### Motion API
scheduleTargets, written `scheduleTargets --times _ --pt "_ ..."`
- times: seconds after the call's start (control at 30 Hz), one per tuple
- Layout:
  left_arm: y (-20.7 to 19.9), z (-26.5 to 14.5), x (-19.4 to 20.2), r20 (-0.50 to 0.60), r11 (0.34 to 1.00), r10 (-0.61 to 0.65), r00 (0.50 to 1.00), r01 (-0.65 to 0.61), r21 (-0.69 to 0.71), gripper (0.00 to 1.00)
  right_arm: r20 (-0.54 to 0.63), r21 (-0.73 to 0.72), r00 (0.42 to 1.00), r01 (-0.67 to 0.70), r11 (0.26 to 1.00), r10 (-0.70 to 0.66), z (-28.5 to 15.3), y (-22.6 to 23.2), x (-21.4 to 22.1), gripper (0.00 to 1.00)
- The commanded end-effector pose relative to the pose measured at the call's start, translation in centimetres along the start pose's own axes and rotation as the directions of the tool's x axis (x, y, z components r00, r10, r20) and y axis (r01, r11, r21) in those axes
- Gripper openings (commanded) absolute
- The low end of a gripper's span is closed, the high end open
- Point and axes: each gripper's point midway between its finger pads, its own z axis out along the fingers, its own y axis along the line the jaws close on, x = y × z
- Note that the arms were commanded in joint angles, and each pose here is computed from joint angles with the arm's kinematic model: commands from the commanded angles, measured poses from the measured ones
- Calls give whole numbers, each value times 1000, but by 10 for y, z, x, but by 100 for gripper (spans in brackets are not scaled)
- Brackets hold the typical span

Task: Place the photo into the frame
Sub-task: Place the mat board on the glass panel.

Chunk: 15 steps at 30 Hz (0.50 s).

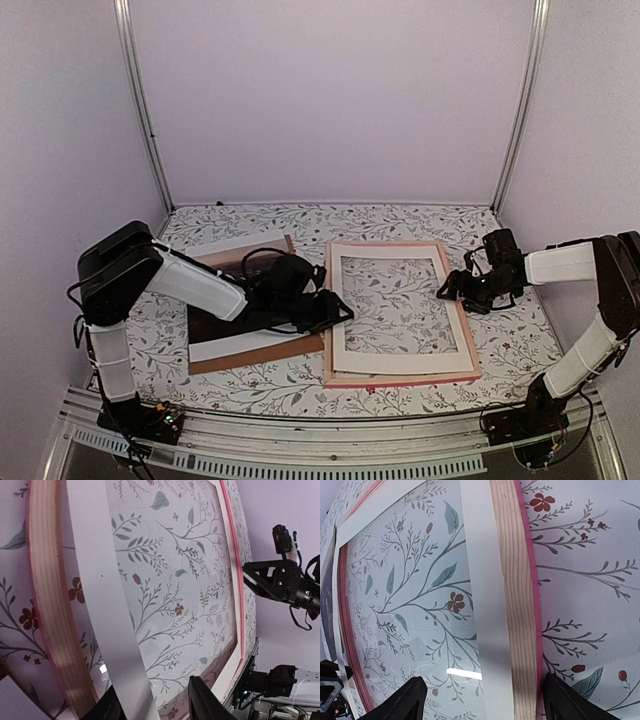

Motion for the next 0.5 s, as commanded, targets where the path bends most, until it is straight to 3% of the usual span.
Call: scheduleTargets --times 0.0,0.47 --pt "0 3 1 -8 999 28 1000 -28 -18 47 0 1 1000 19 1000 -19 -4 5 0 84" --pt "1 -11 -10 25 991 99 995 -96 -98 69 41 48 998 52 998 -54 -19 9 -19 87"
